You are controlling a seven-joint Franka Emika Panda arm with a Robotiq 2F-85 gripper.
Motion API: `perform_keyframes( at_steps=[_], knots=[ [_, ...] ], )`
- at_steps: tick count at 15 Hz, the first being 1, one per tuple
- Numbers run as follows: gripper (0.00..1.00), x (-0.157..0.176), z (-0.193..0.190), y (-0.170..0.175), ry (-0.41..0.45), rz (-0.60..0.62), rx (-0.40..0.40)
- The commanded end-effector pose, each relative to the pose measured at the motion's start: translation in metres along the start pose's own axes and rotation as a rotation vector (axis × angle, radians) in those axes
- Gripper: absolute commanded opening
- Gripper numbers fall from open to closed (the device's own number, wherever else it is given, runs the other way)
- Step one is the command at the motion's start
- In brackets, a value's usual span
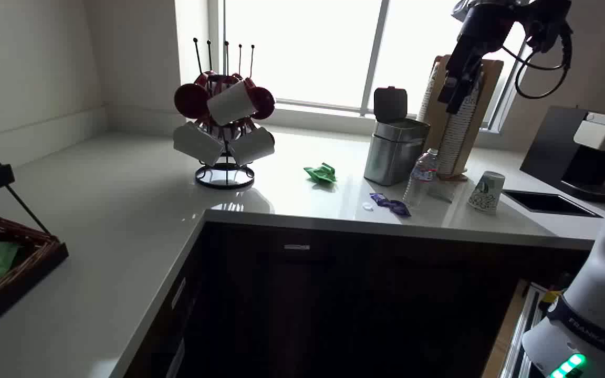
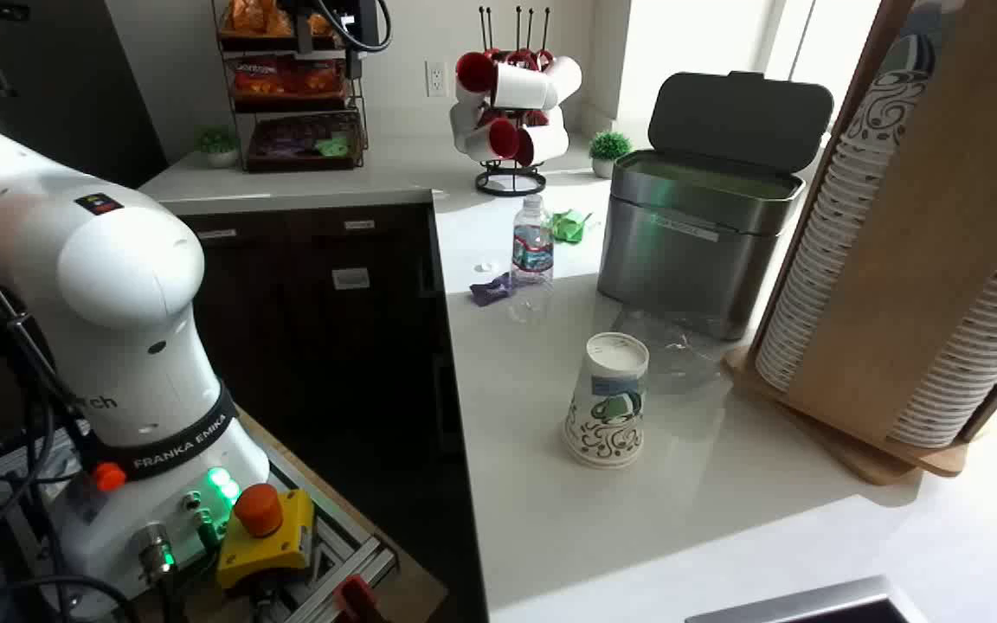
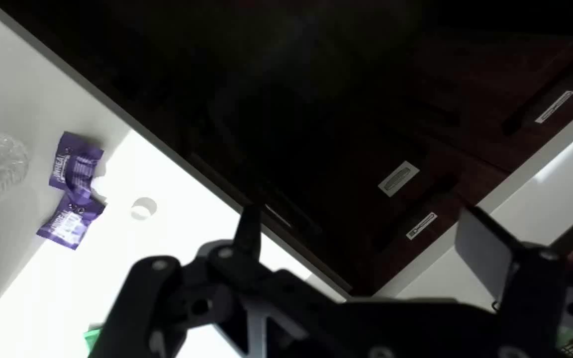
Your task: Place the object on top of the container
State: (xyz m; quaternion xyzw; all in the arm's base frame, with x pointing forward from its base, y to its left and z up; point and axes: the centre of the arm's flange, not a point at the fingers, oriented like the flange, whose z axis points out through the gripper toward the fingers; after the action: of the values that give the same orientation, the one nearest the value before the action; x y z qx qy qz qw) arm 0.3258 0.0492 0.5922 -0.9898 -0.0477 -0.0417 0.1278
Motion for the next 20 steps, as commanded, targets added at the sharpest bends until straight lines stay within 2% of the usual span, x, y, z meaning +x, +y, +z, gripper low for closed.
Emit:
perform_keyframes(
  at_steps=[1,7,9,13,15,16,17,18,20],
  knots=[
    [1.00,0.000,0.000,0.000,0.000,0.000,0.000],
    [1.00,-0.001,0.002,0.004,-0.005,0.020,0.000],
    [1.00,-0.009,0.011,0.026,-0.005,0.122,-0.060],
    [1.00,-0.018,0.036,0.058,-0.017,0.253,-0.072],
    [1.00,-0.018,0.055,0.069,-0.015,0.293,-0.066],
    [1.00,-0.019,0.055,0.069,0.012,0.269,0.036],
    [1.00,-0.019,0.049,0.066,0.060,0.266,0.088],
    [1.00,-0.008,0.046,0.069,-0.004,0.272,0.007],
    [1.00,-0.008,0.045,0.072,0.024,0.283,0.050]
  ],
)
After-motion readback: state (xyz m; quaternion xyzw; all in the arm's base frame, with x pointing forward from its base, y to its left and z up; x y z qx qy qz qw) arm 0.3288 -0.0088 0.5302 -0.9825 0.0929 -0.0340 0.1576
